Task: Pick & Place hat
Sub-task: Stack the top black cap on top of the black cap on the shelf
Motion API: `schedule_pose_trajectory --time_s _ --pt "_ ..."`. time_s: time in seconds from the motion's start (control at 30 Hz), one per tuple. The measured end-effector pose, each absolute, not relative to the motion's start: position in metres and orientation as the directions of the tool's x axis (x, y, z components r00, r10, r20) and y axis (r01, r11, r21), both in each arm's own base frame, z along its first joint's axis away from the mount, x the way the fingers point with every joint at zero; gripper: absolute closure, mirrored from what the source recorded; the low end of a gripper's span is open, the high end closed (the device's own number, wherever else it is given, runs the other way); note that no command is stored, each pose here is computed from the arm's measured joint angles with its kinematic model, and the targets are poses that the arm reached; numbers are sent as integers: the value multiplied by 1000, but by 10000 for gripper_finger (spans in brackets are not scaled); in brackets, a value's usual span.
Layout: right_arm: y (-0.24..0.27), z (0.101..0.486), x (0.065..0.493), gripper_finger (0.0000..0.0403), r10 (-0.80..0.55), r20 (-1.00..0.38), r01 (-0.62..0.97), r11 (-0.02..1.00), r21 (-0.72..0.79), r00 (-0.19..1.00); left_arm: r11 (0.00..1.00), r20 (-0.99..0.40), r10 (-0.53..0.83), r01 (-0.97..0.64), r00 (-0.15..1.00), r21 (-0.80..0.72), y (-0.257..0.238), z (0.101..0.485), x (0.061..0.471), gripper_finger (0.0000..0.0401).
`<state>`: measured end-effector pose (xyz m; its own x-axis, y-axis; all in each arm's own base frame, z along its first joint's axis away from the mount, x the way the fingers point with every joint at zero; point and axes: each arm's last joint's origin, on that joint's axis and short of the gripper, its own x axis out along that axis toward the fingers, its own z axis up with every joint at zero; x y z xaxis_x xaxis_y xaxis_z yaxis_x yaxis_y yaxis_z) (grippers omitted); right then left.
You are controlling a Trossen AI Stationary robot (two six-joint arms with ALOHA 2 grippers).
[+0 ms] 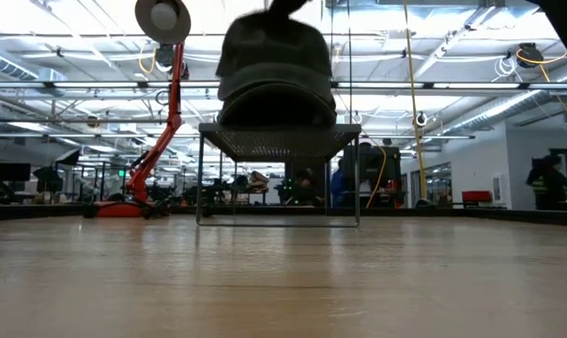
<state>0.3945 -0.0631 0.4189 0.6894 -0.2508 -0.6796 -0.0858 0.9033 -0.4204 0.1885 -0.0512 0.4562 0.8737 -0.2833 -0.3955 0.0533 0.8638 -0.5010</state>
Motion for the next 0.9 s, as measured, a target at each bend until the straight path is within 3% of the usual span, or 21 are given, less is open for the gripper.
schedule_pose_trajectory --time_s 0.4,0.7,0.9 --pt "-98 377 405 381 -336 -713 -116 856 -503 616 869 -392 -245 22 887 -494 -50 457 189 130" --pt "-106 343 416 380 -436 -675 -149 766 -626 595 871 -391 -230 9 891 -491 -50 457 189 130" --pt "-107 329 417 352 -499 -678 -175 721 -670 540 862 -391 -229 -1 891 -507 -50 457 189 130"
